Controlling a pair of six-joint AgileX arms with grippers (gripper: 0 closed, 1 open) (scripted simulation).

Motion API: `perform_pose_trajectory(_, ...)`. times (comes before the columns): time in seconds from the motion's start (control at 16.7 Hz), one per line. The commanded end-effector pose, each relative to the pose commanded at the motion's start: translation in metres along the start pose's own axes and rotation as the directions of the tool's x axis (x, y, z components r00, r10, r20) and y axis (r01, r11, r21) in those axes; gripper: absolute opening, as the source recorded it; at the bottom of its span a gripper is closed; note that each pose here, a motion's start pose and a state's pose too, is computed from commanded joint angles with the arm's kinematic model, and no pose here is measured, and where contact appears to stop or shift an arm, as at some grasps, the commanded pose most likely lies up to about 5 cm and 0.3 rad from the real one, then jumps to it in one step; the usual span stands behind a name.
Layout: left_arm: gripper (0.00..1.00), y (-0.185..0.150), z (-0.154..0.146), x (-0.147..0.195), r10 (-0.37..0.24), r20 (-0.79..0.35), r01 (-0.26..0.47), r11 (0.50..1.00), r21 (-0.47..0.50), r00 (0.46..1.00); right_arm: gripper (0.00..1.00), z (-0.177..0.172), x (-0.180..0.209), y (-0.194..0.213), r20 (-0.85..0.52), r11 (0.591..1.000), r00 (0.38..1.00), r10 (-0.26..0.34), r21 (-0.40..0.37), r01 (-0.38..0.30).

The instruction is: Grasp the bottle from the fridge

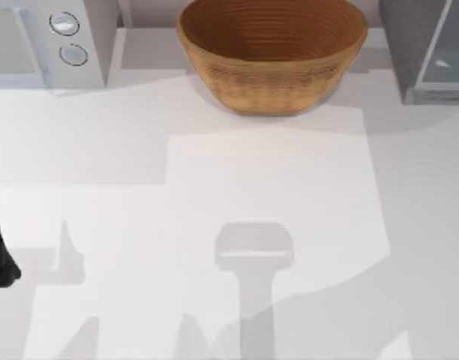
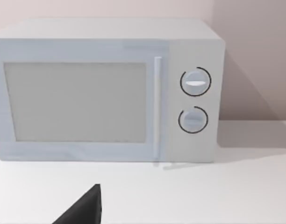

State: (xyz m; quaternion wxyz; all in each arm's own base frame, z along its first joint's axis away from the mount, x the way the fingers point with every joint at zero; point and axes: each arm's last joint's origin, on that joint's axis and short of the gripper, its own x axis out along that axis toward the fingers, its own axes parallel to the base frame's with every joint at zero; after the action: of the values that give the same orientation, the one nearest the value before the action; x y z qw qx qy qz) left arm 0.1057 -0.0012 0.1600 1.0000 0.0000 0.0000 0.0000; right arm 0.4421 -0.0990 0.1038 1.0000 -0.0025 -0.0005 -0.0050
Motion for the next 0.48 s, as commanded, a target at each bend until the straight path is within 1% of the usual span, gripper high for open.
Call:
perform_pose_trajectory(0.36, 1.00, 0.000, 0.000, 0.000, 0.000, 0.000, 0.000, 1.000, 0.000, 1.000, 0.00, 0.002, 0.000, -0.001, 0.002, 1.000, 1.000, -0.003, 0.001, 0.003)
perform_pose_trajectory(0.48, 1.00, 0.000, 0.000, 0.000, 0.000, 0.000, 0.000, 1.000, 0.000, 1.000, 0.00, 0.014, 0.000, -0.002, 0.006, 1.000, 1.000, -0.004, 0.001, 0.004)
